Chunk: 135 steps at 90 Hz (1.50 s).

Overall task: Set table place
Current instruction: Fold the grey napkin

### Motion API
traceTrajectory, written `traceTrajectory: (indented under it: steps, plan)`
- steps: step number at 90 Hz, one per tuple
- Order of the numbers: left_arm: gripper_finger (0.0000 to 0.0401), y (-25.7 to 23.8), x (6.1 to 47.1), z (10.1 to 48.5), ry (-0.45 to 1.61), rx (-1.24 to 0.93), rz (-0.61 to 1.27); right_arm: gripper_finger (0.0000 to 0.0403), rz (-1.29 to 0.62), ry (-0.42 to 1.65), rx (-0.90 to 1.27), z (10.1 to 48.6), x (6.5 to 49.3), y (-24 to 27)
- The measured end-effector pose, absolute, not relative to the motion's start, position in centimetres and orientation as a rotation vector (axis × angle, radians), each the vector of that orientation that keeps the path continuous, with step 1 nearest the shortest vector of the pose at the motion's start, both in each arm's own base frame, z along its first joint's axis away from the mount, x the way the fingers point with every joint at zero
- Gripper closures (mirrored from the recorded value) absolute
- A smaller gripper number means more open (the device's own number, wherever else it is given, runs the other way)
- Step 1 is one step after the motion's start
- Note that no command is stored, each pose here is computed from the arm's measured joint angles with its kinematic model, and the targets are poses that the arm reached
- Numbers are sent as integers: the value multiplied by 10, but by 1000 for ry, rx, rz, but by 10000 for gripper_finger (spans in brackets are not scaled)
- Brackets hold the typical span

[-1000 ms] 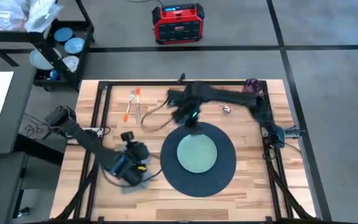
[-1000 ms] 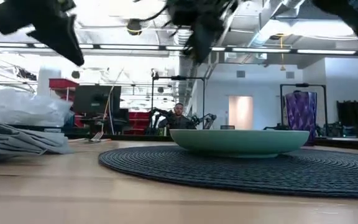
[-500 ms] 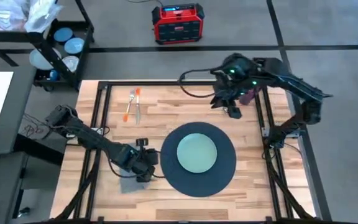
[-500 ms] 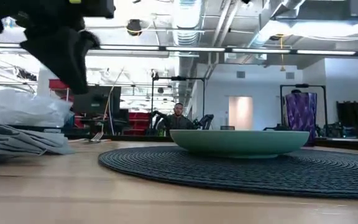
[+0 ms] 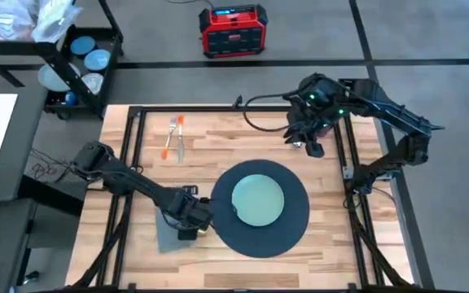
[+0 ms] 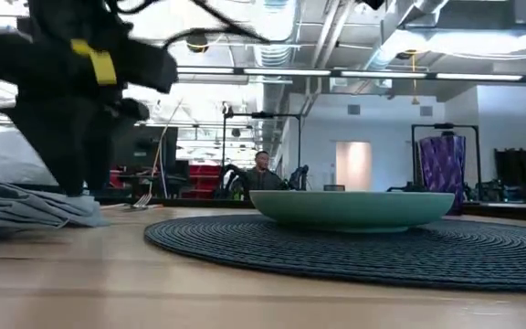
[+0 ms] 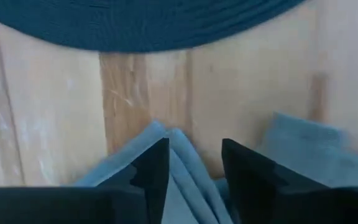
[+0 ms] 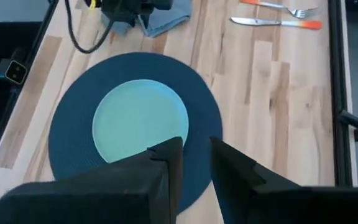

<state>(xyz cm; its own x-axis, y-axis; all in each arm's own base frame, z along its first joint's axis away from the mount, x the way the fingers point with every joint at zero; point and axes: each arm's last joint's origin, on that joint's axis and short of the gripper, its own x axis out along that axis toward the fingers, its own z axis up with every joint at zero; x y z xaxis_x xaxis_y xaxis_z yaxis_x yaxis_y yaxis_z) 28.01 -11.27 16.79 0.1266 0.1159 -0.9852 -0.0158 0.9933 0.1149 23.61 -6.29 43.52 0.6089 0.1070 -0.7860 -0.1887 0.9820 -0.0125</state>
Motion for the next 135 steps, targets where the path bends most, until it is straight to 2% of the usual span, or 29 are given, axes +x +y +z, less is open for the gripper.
traceTrajectory:
  steps: [14, 32, 39, 51, 55, 73, 93, 112, 135]
  plan:
    - [255, -114, 283, 149, 1509, 114, 102, 337, 196, 919, -94, 430, 238, -58]
    - [264, -112, 285, 147, 1527, 82, 124, 337, 246, 916, -103, 431, 241, -42]
    - [291, -110, 283, 149, 1534, 56, 160, 337, 263, 908, -113, 432, 241, -37]
    - [377, -106, 277, 149, 1562, 107, 216, 337, 274, 896, -127, 434, 241, -32]
    - [390, -105, 278, 150, 1556, 117, 230, 337, 278, 890, -129, 434, 241, -30]
    - [399, -101, 273, 155, 1576, 180, 323, 337, 284, 881, -131, 436, 239, -27]
    - [400, -108, 274, 185, 1495, 274, 478, 337, 274, 881, -129, 436, 238, -29]
    - [401, -123, 258, 210, 1337, 152, 576, 337, 252, 893, -120, 436, 237, -29]
    - [401, -144, 229, 195, 1298, 81, 671, 337, 246, 913, -95, 435, 236, -28]
